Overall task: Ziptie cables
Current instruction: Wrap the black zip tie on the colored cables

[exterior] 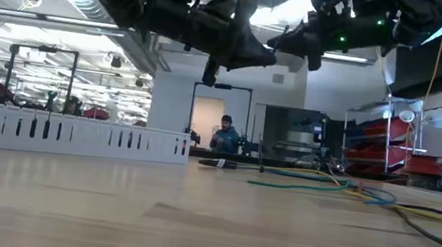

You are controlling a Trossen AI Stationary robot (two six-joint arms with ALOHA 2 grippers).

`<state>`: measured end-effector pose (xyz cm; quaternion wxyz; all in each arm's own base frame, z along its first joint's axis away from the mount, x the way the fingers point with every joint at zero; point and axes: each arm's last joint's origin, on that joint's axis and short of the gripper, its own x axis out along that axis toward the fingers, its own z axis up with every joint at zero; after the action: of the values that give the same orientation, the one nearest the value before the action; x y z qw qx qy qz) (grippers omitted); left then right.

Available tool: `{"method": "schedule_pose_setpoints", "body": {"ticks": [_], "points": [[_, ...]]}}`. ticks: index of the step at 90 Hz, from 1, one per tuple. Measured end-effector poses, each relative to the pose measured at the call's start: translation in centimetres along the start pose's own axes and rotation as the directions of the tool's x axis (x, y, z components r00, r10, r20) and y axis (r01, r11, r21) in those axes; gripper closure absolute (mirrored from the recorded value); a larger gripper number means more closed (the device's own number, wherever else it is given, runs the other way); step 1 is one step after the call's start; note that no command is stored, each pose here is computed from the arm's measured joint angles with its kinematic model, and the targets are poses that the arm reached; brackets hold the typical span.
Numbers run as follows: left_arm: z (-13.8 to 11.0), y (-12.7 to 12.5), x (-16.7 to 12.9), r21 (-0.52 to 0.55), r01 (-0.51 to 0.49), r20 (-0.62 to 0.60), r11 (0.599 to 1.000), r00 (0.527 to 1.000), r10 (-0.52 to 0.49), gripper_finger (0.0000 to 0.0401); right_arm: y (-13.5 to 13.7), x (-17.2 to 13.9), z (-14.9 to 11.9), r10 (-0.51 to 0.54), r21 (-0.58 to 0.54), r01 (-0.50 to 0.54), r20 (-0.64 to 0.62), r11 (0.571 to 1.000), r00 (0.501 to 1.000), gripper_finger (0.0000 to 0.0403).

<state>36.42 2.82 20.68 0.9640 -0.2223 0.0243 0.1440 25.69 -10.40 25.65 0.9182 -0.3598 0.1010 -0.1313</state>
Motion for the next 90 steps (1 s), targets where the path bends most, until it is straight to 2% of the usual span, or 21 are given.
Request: {"method": "schedule_pose_setpoints", "body": {"ticks": [40, 65, 90], "points": [[0.0, 0.0, 0.0, -0.004, 0.001, 0.005, 1.000, 1.000, -0.001, 0.0401, 0.4, 0.2, 0.2, -0.003, -0.032, 0.003, -0.004, 0.999, 1.000, 0.0403], [0.1, 0.1, 0.1, -0.019, -0.007, 0.013, 1.000, 1.000, 0.007, 0.0401, 1.4, 0.4, 0.9, -0.016, -0.097, 0.014, -0.026, 0.995, 1.000, 0.0403], [-0.1, -0.7, -0.1, 0.024, 0.018, 0.022, 1.000, 1.000, -0.018, 0.0401, 1.4, 0.4, 0.9, -0.037, -0.093, 0.032, -0.048, 0.995, 0.998, 0.0403]]}}
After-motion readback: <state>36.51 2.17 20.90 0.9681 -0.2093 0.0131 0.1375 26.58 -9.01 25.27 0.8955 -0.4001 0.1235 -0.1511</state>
